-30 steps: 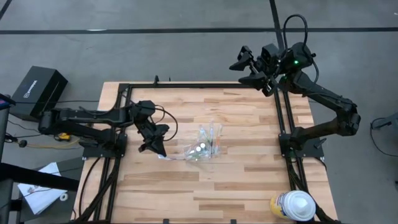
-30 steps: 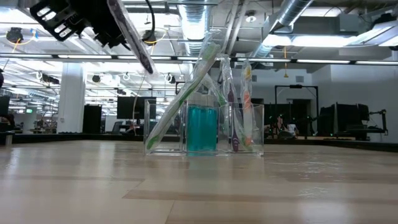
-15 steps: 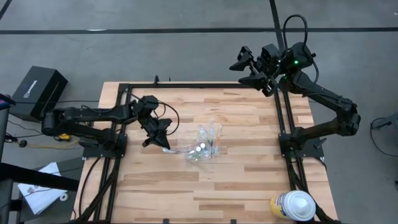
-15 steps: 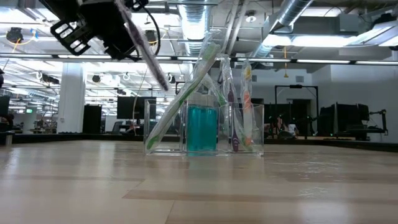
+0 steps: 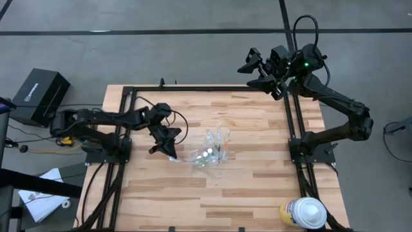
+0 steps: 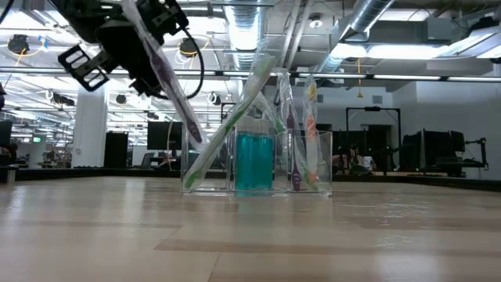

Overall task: Pick & Place toothbrushing station
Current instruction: Put the purple toothbrush into the transparent organizer

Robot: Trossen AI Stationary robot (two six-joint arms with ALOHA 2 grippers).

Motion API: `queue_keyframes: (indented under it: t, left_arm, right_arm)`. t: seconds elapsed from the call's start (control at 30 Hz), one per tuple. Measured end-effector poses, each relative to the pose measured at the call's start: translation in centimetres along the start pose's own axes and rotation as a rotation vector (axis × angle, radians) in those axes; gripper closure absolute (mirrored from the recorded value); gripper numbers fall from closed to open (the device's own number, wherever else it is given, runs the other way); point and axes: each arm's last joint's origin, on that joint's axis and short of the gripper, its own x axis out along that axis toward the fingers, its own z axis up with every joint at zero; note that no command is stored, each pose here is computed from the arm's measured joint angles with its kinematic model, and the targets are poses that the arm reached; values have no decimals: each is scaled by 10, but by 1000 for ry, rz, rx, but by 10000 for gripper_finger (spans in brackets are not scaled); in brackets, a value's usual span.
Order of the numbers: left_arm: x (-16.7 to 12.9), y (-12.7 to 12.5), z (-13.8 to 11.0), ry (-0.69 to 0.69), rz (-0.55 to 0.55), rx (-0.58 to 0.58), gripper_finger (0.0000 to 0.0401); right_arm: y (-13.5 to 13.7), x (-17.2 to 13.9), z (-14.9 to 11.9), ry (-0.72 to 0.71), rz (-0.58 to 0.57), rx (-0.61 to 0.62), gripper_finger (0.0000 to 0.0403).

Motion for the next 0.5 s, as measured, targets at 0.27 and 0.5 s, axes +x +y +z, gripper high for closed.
queue_keyframes:
  t: [0.27, 0.5]
  left_arm:
    - [2, -1, 18, -2, -22, 16, 401]
    - [-9, 1, 31, -47, -50, -6, 401]
  right_arm:
    - [1, 1, 0, 1, 5, 0, 154]
    - [1, 1, 0, 1, 4, 1, 154]
